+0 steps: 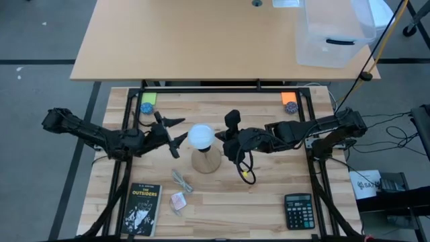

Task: Screw lightbulb
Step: Insert the lightbulb on the lamp

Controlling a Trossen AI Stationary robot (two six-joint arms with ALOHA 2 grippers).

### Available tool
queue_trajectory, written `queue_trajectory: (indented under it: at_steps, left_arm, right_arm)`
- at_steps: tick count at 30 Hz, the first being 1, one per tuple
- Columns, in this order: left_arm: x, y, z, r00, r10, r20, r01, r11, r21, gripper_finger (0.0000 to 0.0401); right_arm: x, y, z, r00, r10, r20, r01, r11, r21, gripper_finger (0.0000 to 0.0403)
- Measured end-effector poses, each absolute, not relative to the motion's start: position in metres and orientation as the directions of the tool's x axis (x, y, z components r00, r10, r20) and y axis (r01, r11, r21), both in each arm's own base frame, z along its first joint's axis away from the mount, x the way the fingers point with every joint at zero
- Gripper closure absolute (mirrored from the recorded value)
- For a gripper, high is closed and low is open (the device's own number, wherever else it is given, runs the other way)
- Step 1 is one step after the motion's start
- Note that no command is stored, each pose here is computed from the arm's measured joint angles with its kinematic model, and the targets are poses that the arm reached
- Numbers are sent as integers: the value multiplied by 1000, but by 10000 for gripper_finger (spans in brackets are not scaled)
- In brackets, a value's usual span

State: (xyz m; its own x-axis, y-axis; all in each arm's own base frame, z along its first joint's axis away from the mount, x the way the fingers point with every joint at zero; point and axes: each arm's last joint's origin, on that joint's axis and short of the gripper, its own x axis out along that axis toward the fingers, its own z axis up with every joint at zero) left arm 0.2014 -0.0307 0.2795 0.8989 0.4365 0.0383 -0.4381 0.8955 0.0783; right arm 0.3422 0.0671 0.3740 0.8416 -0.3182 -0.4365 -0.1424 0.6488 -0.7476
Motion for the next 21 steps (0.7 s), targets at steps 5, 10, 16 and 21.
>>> queue_trajectory:
  at_steps: [5, 10, 16, 21]
  left_arm:
    - [201, -28, 280, 884, 466, 37, -468, 880, 80, 138]
    - [190, -34, 288, 900, 431, 68, -435, 897, 79, 138]
    - [173, -51, 300, 938, 326, 122, -336, 938, 80, 138]
    - [174, -58, 300, 950, 280, 138, -293, 952, 91, 138]
  right_arm:
    - [340, 73, 371, 834, -308, -458, -173, 641, -748, 403]
    - [337, 74, 368, 812, -321, -488, -187, 648, -738, 403]
    - [340, 64, 370, 809, -354, -470, -152, 645, -749, 403]
    - [344, 50, 372, 809, -383, -446, -117, 637, -762, 403]
